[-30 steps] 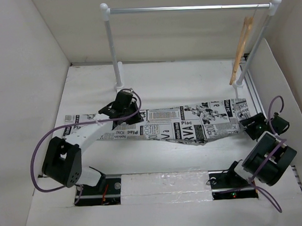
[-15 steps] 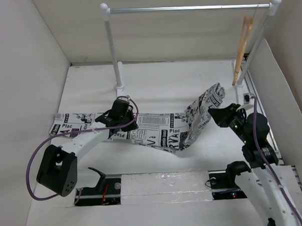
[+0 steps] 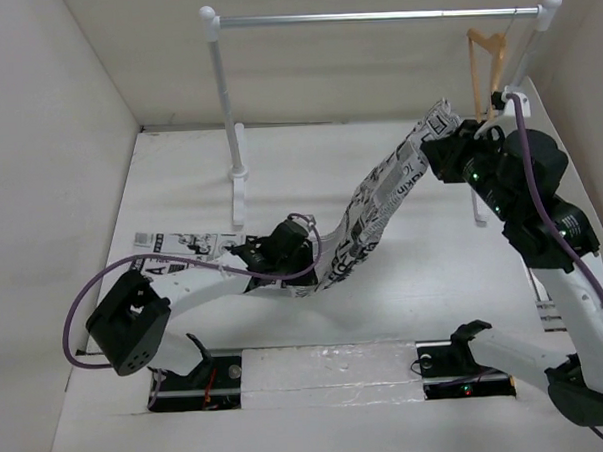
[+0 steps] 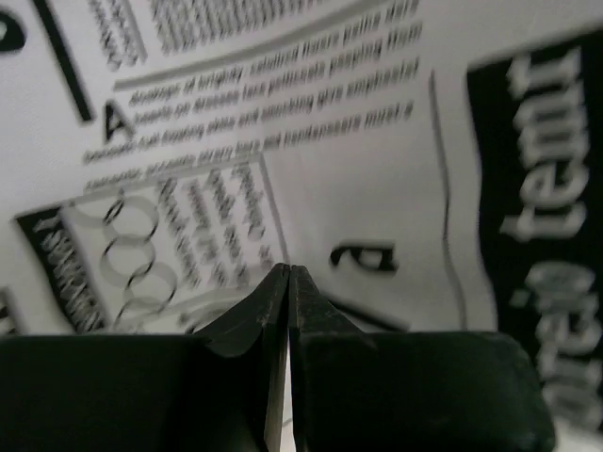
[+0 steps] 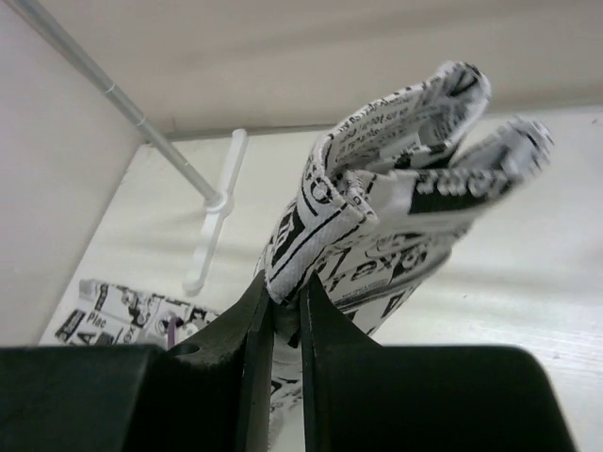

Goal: Place the trousers on the hanger
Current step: Fold the trousers

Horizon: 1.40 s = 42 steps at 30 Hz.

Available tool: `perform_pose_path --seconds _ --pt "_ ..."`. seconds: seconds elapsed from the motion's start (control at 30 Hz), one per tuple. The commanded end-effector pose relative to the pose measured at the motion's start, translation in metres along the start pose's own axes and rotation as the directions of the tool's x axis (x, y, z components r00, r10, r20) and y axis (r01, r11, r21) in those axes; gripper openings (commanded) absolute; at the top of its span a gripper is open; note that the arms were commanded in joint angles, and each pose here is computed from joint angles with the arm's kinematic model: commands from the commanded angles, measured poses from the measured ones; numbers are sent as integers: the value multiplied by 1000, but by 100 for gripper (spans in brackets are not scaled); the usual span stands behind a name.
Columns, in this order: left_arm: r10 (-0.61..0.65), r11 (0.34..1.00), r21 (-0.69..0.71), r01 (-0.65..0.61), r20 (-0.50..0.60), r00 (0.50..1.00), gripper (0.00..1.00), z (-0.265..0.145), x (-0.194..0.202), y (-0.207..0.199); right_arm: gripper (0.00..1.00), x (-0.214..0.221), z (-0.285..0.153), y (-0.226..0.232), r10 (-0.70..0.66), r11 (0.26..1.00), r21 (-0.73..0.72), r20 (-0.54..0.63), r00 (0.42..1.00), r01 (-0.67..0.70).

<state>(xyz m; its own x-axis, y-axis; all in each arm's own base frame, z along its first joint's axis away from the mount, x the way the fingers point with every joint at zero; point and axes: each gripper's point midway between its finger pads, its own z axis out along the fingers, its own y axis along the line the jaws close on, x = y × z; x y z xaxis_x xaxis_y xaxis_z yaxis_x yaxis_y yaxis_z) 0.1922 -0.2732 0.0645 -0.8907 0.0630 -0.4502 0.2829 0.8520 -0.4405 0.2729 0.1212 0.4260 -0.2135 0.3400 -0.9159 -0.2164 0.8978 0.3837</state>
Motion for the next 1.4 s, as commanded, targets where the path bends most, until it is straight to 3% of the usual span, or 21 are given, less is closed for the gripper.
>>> perform_pose_path --seconds 0.0,0.27,0.3,0.37,0.47,0.53,0.63,0.67,0.73,0.77,0.83,0.87,0.93,0.97,1.03,1.07,1.13,1.2,1.23,1.27,1.37 --pt "2 993 121 -8 44 999 0 7 -16 -56 0 -69 -7 8 -90 996 -16 156 984 93" --pt "43 971 239 -33 -37 998 0 63 -7 -140 0 -54 16 37 -97 984 -139 100 990 110" --pt "44 981 192 -29 -75 996 0 71 1 -131 0 -47 23 42 -101 982 -154 80 992 112" --pt "35 988 154 -30 -31 999 0 67 -12 -121 0 -33 32 56 -108 974 -197 48 993 115" --pt "-32 993 115 23 78 996 0 26 -48 -81 0 -21 47 73 -116 961 -249 22 993 118" --pt "-68 989 144 38 205 976 0 -30 -86 -67 0 -18 60 82 -121 956 -267 22 992 123" --pt "-131 991 75 109 440 888 1 -116 -141 -11 0 -14 67 113 -125 924 -362 17 992 123" --pt "-176 982 40 184 551 816 3 -152 -171 21 0 -8 78 123 -134 917 -378 2 991 125" --pt "-169 972 -13 237 658 733 3 -211 -189 37 0 7 82 154 -148 888 -443 -17 989 125" --pt "-140 963 -51 266 746 651 3 -254 -212 36 0 27 99 165 -166 883 -454 -59 984 121" --pt "-123 961 -45 272 811 571 4 -295 -229 30 0 38 99 204 -173 840 -529 -61 983 116" --pt "-112 958 -29 285 877 467 4 -342 -245 21 0 48 102 218 -180 826 -553 -76 981 109" --pt "-86 953 -32 301 925 371 8 -389 -257 15 0 82 112 261 -193 774 -628 -123 973 74" --pt "-81 954 -1 299 962 261 8 -442 -264 4 0 95 114 278 -196 751 -658 -139 971 57" --pt "-48 958 -10 287 980 194 9 -480 -270 -5 0 129 128 321 -178 700 -714 -178 968 -3" --pt "-48 958 10 285 991 128 9 -511 -270 -12 0 148 120 348 -177 661 -750 -193 965 -28" --pt "-39 961 10 278 994 98 10 -528 -269 -15 0 198 126 394 -145 588 -798 -269 952 -136" --pt "-36 956 6 294 995 95 11 -528 -265 -11 30 251 111 431 -173 516 -830 -345 922 -213" --pt "-42 953 9 304 994 104 12 -523 -262 -8 42 320 118 431 -245 524 -806 -452 858 -275" --pt "-39 945 -4 328 991 125 14 -510 -257 1 56 309 108 446 -244 477 -829 -444 862 -292" --pt "-34 927 -34 374 984 174 27 -481 -245 20 66 344 110 402 -368 575 -784 -501 783 -232"
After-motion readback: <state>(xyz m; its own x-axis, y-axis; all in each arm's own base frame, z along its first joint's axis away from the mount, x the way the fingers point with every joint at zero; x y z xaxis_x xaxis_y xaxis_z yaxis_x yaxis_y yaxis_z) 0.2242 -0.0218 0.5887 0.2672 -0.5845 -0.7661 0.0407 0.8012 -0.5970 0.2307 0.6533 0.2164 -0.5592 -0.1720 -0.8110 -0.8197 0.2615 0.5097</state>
